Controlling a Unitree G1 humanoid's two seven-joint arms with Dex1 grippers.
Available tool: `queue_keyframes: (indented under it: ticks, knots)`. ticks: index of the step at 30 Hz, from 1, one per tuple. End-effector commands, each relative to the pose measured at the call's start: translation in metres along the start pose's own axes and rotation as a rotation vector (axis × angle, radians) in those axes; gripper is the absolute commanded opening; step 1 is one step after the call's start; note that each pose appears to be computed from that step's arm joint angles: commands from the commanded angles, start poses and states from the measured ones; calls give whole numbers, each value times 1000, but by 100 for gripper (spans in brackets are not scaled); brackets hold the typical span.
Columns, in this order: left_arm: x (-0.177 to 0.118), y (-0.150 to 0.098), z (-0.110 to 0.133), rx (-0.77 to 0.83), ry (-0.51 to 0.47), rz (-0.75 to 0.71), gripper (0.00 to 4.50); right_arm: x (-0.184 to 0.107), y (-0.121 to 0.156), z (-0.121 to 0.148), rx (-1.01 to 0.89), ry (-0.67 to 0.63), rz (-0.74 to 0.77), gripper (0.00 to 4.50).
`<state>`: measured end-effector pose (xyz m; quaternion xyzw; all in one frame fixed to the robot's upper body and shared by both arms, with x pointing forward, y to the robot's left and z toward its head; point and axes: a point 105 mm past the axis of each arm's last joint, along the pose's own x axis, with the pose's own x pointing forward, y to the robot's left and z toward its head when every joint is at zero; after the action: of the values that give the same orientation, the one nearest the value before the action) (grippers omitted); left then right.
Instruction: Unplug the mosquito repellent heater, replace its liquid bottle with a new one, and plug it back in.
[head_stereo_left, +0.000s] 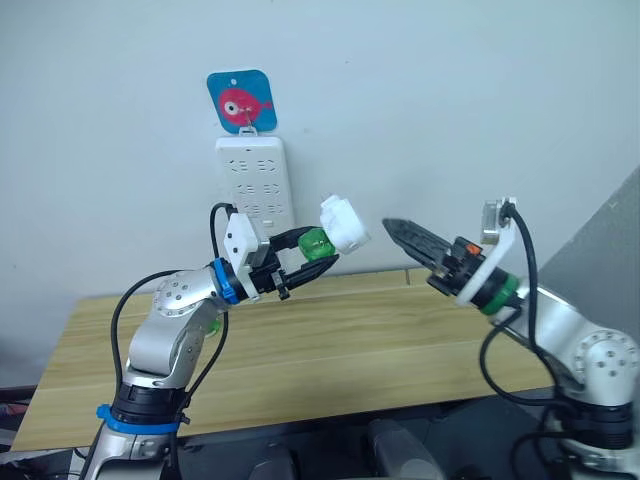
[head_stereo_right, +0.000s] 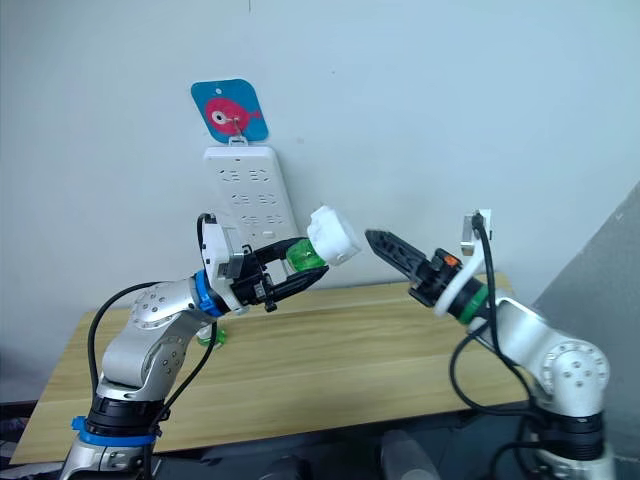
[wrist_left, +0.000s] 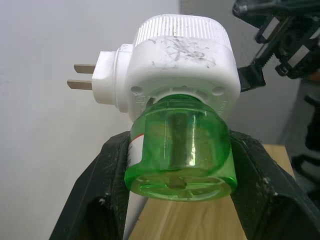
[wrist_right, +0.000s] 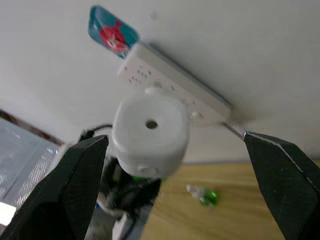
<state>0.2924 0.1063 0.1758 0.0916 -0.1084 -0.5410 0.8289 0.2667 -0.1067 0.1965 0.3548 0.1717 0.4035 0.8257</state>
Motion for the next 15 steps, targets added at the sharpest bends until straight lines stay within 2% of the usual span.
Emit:
queue_keyframes:
  ticks: [1,8,15]
  knots:
    - [-3,-11,1,87,9,-106,232,-12,12,-1,-39,125,95,450]
    - [-10,-35,-15,138,67,-268,232,-19,14,-21,-54,351,130,450]
    - [-13,-43,-19,154,85,-303,232,-12,10,-33,-29,420,116,450]
